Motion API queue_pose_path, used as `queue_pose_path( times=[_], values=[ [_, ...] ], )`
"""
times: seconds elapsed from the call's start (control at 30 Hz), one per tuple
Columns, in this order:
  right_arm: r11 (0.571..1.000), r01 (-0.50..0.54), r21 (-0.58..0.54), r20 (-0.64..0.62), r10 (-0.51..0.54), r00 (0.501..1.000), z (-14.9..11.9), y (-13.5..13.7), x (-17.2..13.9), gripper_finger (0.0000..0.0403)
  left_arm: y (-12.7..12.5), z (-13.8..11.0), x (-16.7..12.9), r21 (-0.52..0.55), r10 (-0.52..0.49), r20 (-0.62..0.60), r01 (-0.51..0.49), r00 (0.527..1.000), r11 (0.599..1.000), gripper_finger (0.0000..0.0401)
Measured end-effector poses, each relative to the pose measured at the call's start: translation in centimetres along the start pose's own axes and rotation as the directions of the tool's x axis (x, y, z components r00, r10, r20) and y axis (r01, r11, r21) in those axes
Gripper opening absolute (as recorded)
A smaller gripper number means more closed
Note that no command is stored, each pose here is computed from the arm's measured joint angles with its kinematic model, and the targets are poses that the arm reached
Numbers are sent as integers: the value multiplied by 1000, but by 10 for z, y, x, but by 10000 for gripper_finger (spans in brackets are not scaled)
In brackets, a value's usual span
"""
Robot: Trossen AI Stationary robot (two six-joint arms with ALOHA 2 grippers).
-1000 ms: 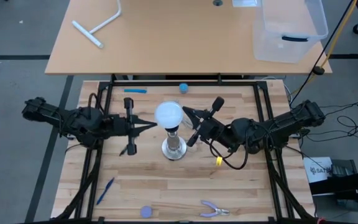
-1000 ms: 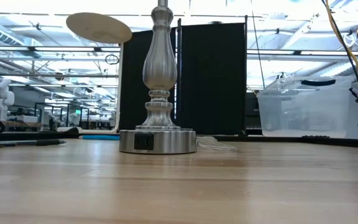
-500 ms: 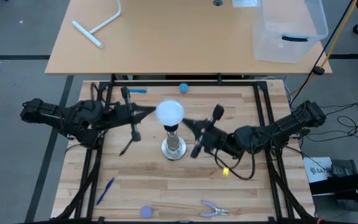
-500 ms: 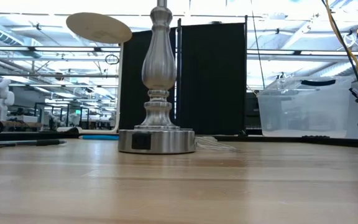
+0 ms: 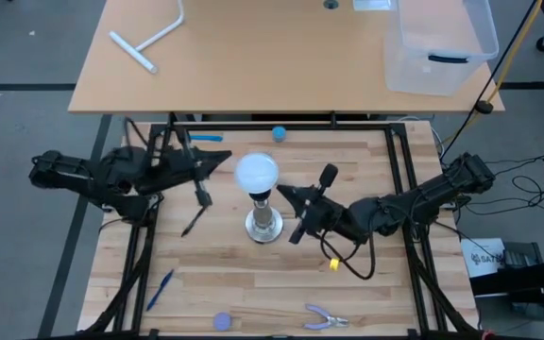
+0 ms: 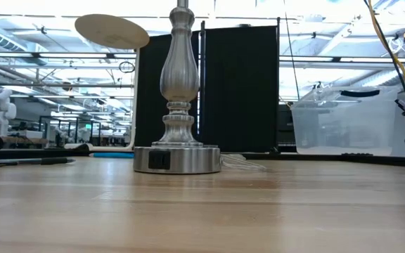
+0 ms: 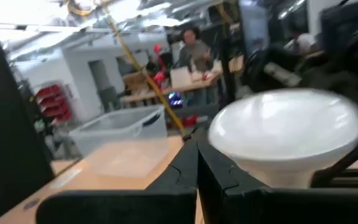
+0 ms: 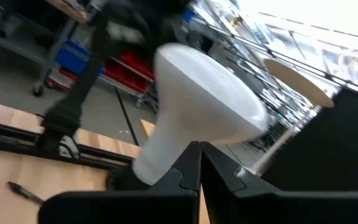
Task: Screw lightbulb
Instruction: Insert the lightbulb into the lamp
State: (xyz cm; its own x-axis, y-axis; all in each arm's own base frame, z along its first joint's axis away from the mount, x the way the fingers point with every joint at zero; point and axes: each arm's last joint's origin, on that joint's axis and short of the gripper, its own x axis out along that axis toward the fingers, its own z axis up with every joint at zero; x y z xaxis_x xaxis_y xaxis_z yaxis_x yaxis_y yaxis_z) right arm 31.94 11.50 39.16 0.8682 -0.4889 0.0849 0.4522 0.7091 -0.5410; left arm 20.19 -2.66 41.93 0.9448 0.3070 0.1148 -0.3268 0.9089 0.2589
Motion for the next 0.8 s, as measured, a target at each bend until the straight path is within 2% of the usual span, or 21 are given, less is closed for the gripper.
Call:
queue_pose_path(
  times=[0.13, 0.27, 0.37, 0.47, 0.8],
  values=[
    [998, 66, 1, -39, -66, 997, -4, -7, 7, 0, -8, 9, -10, 25, -63, 55, 62, 997, 998, 0],
    [993, 113, 17, -23, -113, 993, -3, -16, 14, 0, -19, 11, -13, 47, -161, 86, 158, 983, 986, 0],
    [990, 142, 16, -10, -142, 990, -3, -22, 17, 0, -26, 10, -11, 54, -188, 78, 184, 979, 981, 0],
    [988, 157, 7, 4, -157, 988, -2, -25, 19, 0, -29, 8, -9, 59, -196, 69, 192, 978, 980, 0],
    [995, 103, 1, 54, -103, 993, 1, -22, 16, 0, -25, 2, -2, 56, -148, 30, 147, 988, 988, 0]
  ],
)
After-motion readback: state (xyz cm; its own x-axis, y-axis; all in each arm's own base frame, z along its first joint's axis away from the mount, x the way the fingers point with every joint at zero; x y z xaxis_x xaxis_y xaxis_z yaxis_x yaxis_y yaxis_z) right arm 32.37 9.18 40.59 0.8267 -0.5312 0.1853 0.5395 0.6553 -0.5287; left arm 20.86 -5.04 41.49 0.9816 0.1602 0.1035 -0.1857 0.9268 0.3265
